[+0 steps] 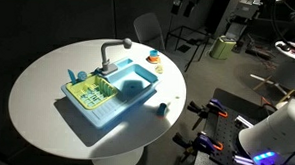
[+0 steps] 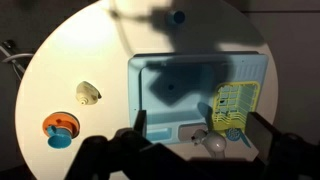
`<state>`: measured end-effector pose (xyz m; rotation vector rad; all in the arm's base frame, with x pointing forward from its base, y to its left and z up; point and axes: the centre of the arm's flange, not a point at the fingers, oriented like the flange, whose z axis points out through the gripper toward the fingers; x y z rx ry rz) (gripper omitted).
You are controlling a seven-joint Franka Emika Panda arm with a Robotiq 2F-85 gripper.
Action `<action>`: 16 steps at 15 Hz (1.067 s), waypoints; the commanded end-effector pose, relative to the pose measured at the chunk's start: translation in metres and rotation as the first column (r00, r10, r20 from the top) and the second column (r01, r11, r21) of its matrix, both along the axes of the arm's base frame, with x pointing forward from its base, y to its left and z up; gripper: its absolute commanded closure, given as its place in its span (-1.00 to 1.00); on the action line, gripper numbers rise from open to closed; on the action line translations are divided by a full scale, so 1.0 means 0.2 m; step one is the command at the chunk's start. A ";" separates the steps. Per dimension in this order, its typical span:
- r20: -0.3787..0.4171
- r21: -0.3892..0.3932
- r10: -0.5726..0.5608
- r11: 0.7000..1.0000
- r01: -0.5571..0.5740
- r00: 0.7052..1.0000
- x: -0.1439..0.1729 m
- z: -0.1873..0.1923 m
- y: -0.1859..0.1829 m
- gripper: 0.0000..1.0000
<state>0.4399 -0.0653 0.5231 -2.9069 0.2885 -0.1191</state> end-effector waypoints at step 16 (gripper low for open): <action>0.004 -0.031 0.006 1.000 -0.005 1.000 0.07 -0.04 -0.04 -1.00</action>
